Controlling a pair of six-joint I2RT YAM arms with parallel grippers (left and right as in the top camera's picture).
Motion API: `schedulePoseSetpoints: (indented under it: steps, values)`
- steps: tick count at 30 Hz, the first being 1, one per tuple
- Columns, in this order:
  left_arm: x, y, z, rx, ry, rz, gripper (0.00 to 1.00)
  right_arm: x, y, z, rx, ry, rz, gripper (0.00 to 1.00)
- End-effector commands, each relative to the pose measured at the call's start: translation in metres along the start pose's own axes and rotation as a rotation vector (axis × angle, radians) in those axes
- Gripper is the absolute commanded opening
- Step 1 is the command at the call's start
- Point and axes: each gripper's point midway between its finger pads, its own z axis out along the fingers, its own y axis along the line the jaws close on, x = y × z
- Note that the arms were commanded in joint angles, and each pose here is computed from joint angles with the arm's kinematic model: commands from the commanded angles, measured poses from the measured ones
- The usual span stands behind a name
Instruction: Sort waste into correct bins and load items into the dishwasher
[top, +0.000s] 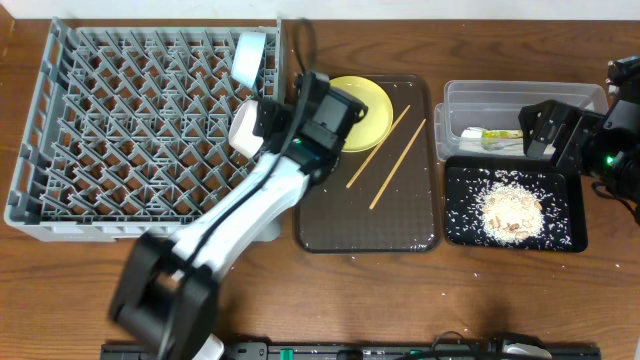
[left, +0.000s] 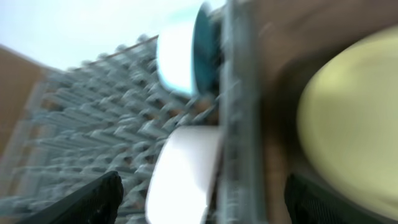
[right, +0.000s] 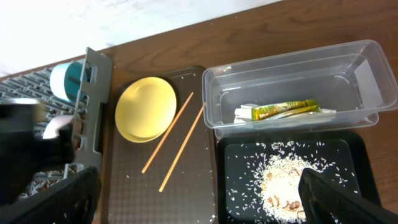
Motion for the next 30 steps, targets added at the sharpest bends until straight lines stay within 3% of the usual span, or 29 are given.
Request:
schedulePoseSetpoints:
  steps: [1, 4, 7, 18, 27, 30]
  values:
    - [-0.033, -0.025, -0.04, 0.307, -0.036, -0.265, 0.84, -0.001, -0.003, -0.001, 0.011, -0.006, -0.006, 0.99]
    - [-0.031, -0.029, -0.049, 0.351, 0.018, -0.501, 0.82, -0.001, -0.003, -0.001, 0.011, -0.006, -0.006, 0.99]
    - [-0.018, -0.044, -0.04, 0.346, 0.079, -0.589, 0.77, -0.001, -0.003, -0.001, 0.011, -0.006, -0.006, 0.99]
    - [0.053, -0.117, 0.023, 0.261, 0.282, -0.682, 0.75, -0.001, -0.003, -0.001, 0.011, -0.006, -0.006, 0.99]
    - [0.058, -0.129, 0.038, 0.25, 0.292, -0.803, 0.62, -0.001, -0.003, -0.001, 0.011, -0.006, -0.006, 0.99]
    - [0.068, -0.135, 0.044, 0.246, 0.325, -0.81, 0.62, -0.001, -0.003, -0.001, 0.011, -0.006, -0.006, 0.99]
